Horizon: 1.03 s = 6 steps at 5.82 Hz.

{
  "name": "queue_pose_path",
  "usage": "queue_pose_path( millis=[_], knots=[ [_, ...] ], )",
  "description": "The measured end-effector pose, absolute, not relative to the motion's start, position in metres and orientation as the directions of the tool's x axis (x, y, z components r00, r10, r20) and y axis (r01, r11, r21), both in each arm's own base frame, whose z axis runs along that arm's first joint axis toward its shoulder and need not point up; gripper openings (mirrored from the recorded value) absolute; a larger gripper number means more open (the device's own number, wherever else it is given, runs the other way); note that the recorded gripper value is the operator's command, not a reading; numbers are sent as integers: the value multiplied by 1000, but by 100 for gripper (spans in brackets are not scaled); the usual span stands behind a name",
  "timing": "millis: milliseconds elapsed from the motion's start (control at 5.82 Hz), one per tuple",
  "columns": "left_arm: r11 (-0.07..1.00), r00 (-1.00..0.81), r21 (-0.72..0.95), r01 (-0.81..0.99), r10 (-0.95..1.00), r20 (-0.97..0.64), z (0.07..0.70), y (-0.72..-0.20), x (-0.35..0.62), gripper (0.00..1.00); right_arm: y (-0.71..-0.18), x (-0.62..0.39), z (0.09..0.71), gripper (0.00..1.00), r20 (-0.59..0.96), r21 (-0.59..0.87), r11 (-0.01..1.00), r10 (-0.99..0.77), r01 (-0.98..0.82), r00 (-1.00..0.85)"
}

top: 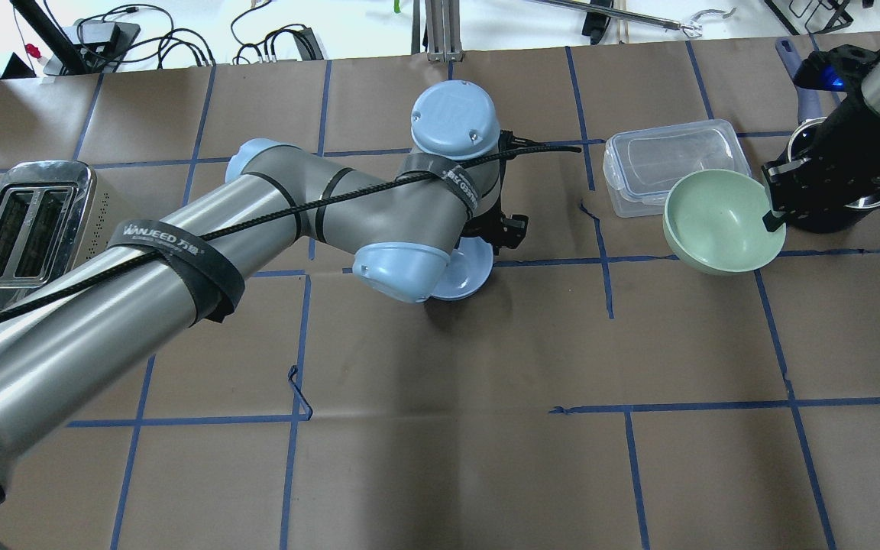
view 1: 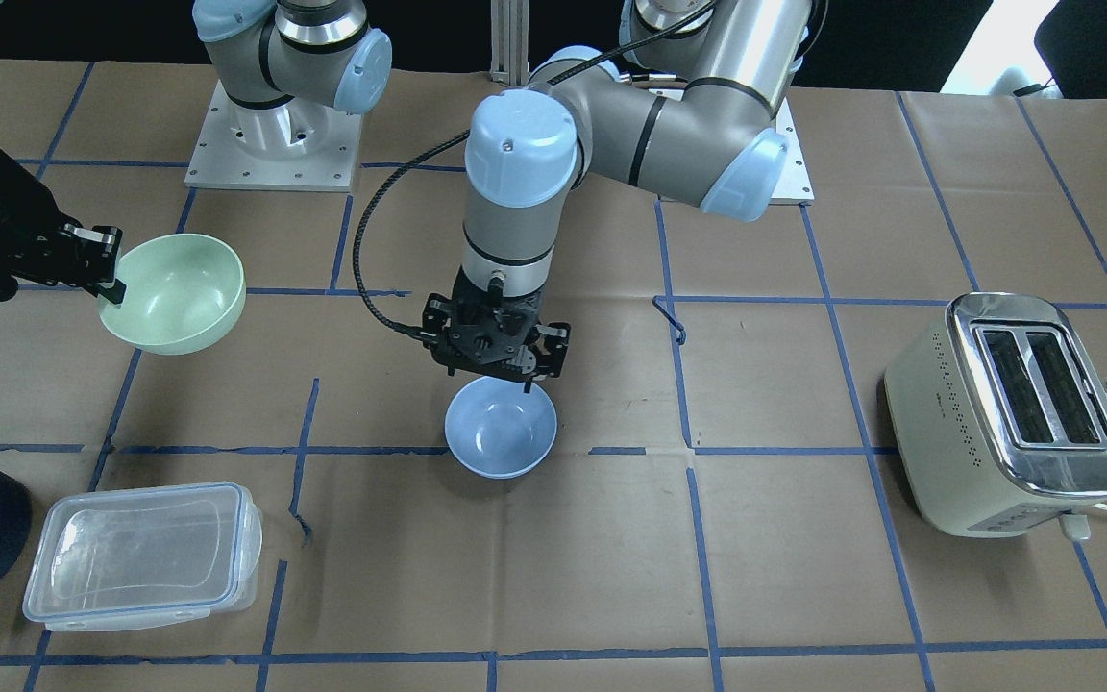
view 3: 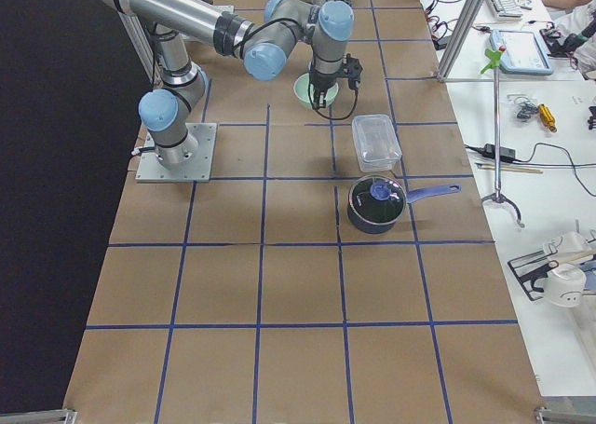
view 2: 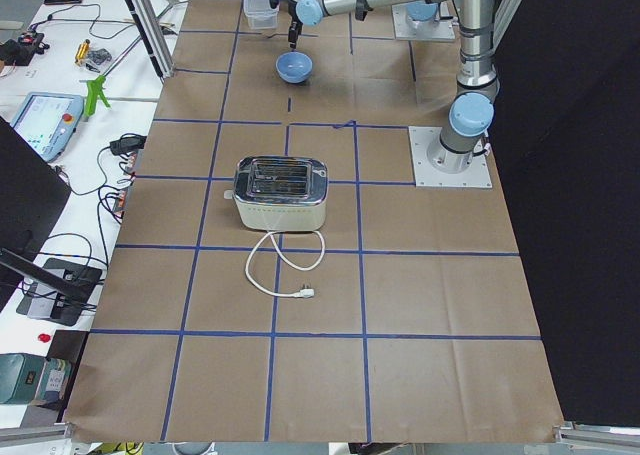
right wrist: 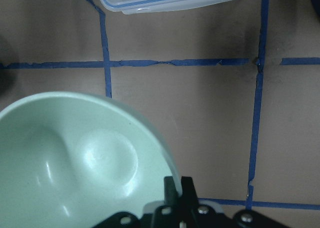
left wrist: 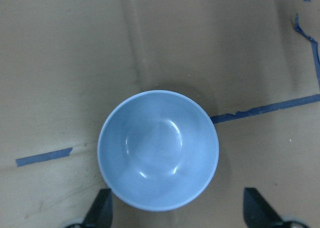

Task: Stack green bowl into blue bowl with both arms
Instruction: 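Carry blue bowl to center with left gripper while right lifts green bowl, then release blue bowl with left gripper while right carries green bowl toward it, then lower the green bowl into the blue bowl with the right gripper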

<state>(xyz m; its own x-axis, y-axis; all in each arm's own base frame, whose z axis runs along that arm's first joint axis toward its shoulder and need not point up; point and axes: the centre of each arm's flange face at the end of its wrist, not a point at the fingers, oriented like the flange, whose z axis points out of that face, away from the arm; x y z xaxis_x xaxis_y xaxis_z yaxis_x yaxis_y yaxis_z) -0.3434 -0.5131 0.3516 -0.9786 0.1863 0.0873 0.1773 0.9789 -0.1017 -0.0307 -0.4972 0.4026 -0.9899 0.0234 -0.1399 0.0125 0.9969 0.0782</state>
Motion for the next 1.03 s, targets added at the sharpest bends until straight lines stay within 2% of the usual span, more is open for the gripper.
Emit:
queue_pose_path(
  millis=[344,516,1031],
  knots=[
    [989,-985,-7,150,150,86,443,-493,-254,98,-505,19,399,6,-129,75,995,72,62,-989],
    [995,-992,21,98,96,81,469,-484,-208,98,-512,63,393,6,-119,62,994,95,88,-988],
    [998,-998,35,56,55,27,492,-477,-148,98,-513,224,350,6,-129,42,982,189,185,-973]
  ],
)
